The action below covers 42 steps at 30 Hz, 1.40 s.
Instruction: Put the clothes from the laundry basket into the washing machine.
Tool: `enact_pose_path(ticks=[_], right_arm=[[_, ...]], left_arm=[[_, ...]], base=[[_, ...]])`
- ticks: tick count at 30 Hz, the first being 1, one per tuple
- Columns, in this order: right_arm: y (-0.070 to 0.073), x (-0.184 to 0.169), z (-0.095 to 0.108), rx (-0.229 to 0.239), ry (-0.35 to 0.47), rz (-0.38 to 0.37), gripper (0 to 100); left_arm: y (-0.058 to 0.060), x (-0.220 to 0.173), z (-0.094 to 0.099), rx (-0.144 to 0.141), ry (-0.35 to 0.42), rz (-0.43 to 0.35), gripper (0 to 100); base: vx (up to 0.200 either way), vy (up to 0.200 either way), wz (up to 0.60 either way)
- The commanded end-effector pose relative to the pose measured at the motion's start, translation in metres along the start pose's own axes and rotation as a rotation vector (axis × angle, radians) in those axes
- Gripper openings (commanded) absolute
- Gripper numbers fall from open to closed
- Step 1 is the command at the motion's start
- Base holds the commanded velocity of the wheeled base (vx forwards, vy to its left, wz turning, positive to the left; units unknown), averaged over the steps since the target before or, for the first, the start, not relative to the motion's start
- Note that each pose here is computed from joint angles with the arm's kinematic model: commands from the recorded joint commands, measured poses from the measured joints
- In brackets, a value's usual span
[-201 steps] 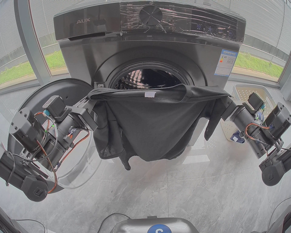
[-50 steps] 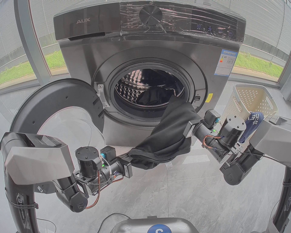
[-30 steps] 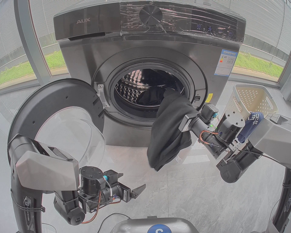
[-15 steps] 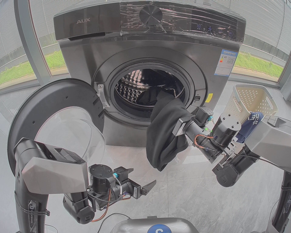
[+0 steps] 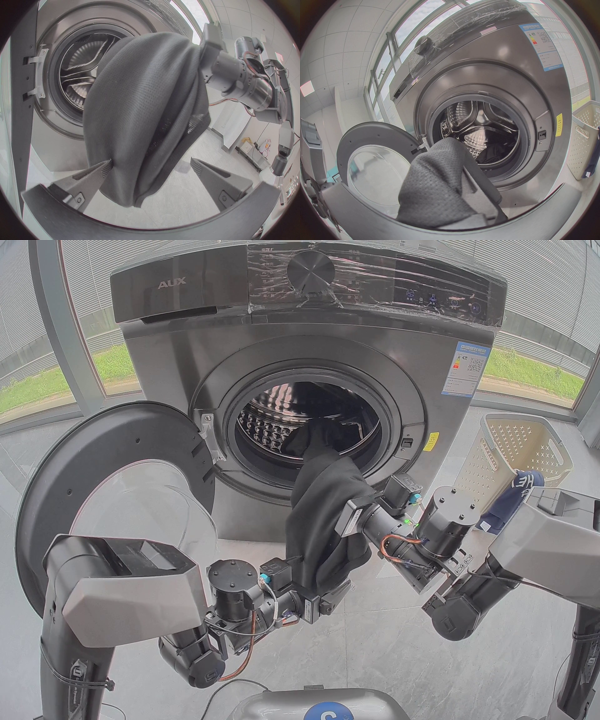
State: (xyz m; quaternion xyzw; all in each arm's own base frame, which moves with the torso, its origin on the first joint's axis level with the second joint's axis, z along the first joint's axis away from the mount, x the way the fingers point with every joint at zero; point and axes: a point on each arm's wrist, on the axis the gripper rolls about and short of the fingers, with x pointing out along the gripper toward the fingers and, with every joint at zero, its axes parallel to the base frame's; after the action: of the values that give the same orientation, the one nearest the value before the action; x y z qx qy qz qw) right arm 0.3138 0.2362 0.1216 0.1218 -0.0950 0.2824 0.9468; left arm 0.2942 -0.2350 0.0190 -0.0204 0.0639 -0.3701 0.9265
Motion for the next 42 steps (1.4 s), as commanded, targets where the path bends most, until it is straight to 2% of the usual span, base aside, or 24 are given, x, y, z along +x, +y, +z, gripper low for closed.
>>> enact_pose_path(ticks=[1, 6, 15, 16, 24, 29, 30, 37, 42], right_arm=[[0.009, -0.001, -0.001, 0.009, -0.01, 0.018, 0], [0.015, -0.003, 0.001, 0.015, -0.01, 0.032, 0], [0.03, -0.01, 0.004, 0.035, -0.005, 0.056, 0], [0.033, -0.012, 0.006, 0.049, -0.006, 0.061, 0], [0.044, -0.021, 0.017, 0.068, -0.013, 0.089, 0], [0.044, -0.022, 0.015, 0.072, -0.005, 0.088, 0], [0.043, -0.022, 0.015, 0.073, -0.005, 0.086, 0], [0.038, -0.023, 0.016, 0.073, 0.0, 0.075, 0], [0.025, -0.023, 0.018, 0.063, -0.002, 0.042, 0]], left_arm=[[0.003, 0.011, -0.005, 0.003, -0.014, 0.011, 100], [0.005, 0.016, -0.004, 0.002, -0.03, 0.015, 100], [0.035, 0.033, -0.008, -0.008, -0.075, 0.097, 100], [0.04, 0.036, -0.007, -0.011, -0.091, 0.113, 100], [0.046, 0.041, -0.006, -0.013, -0.11, 0.142, 100], [0.045, 0.041, -0.005, -0.013, -0.115, 0.146, 100], [0.045, 0.041, -0.005, -0.013, -0.116, 0.15, 0], [0.047, 0.042, 0.001, -0.015, -0.137, 0.165, 0], [0.055, 0.036, 0.023, -0.013, -0.191, 0.198, 0]], base=[[0.0, 0.0, 0.0], [0.0, 0.0, 0.0], [0.0, 0.0, 0.0], [0.0, 0.0, 0.0], [0.0, 0.0, 0.0], [0.0, 0.0, 0.0], [0.0, 0.0, 0.0], [0.0, 0.0, 0.0], [0.0, 0.0, 0.0]])
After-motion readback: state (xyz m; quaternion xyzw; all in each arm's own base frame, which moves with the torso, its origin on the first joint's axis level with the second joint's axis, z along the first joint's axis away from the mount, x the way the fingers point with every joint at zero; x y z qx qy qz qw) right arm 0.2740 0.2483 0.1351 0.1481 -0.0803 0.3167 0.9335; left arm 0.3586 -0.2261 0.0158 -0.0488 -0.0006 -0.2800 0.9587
